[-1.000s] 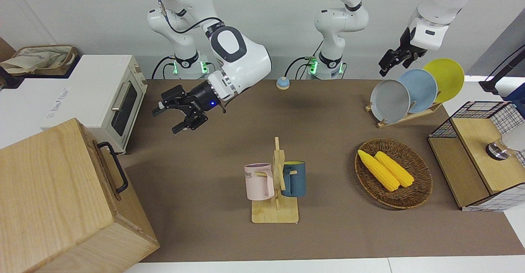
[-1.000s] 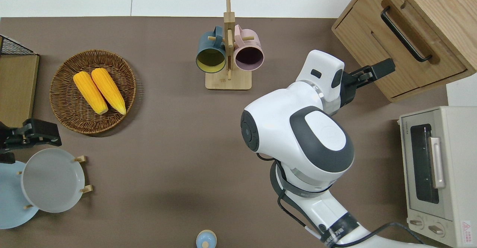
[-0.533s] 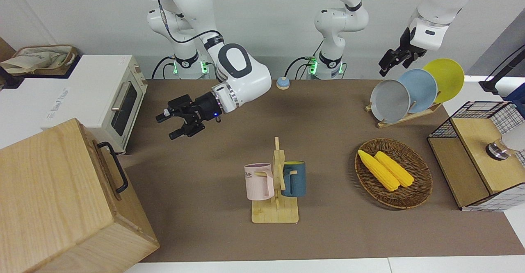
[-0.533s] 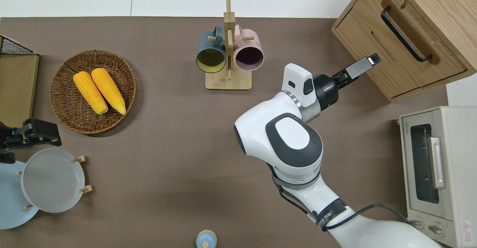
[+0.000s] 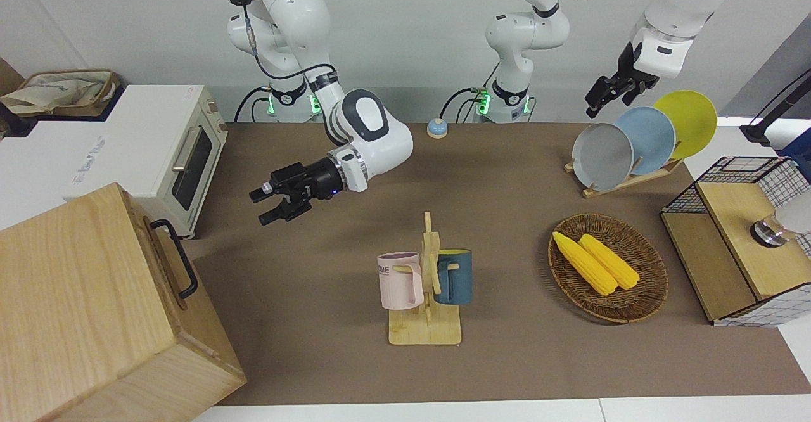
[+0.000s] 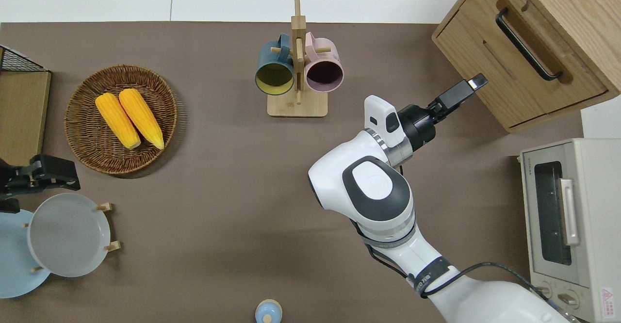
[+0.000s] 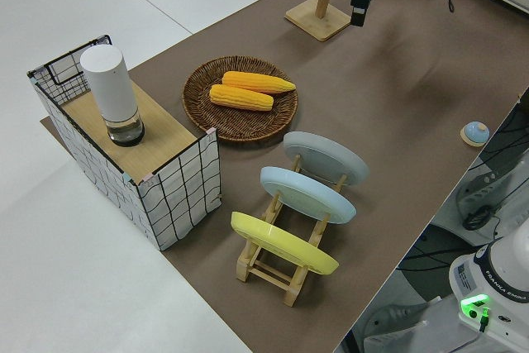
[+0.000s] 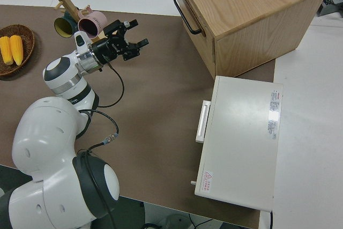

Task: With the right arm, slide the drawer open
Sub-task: 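Reach the open right gripper toward the drawer's black bar handle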

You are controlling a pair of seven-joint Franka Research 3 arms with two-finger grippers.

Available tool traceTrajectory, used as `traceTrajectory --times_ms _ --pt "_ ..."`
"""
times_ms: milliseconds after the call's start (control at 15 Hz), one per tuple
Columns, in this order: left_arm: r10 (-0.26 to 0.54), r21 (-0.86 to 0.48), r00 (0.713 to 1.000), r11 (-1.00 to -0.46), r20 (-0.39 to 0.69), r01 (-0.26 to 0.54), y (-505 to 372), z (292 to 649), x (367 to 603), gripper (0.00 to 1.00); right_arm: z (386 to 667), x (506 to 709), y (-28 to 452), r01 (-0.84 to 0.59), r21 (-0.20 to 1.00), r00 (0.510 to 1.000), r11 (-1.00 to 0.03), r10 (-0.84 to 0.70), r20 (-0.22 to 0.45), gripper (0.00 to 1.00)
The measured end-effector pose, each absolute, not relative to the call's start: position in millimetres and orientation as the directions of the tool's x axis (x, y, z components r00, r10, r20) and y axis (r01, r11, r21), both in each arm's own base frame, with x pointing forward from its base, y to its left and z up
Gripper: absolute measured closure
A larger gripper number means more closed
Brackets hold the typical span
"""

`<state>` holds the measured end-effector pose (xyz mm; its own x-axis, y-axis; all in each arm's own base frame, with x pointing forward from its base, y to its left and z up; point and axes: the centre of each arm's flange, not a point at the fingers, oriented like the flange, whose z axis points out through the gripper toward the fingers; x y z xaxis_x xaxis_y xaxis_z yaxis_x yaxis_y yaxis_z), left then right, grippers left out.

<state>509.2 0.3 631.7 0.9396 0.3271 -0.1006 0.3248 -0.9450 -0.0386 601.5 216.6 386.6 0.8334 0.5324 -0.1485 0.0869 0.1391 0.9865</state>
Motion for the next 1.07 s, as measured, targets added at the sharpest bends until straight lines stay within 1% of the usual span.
traceTrajectory --times_ms 200,467,667,867,1067 --pt "0.311 -0.040 0.945 -0.950 -0.100 0.308 -9 632 509 0.00 384 608 206 0.122 0.973 0.827 0.197 0.521 -0.209 0.02" --pt "0.304 -0.041 0.947 -0.952 -0.100 0.302 -13 632 509 0.00 384 612 200 0.139 0.967 0.823 0.212 0.519 -0.232 0.01" --pt "0.306 -0.041 0.947 -0.952 -0.100 0.303 -12 632 509 0.00 388 617 203 0.138 0.971 0.809 0.196 0.543 -0.224 0.01" --pt "0.307 -0.041 0.946 -0.952 -0.100 0.304 -11 632 509 0.00 396 621 205 0.125 0.976 0.808 0.179 0.553 -0.205 0.01" --pt "0.307 -0.041 0.946 -0.952 -0.100 0.304 -11 632 509 0.00 408 628 210 0.118 0.985 0.801 0.126 0.574 -0.170 0.01"
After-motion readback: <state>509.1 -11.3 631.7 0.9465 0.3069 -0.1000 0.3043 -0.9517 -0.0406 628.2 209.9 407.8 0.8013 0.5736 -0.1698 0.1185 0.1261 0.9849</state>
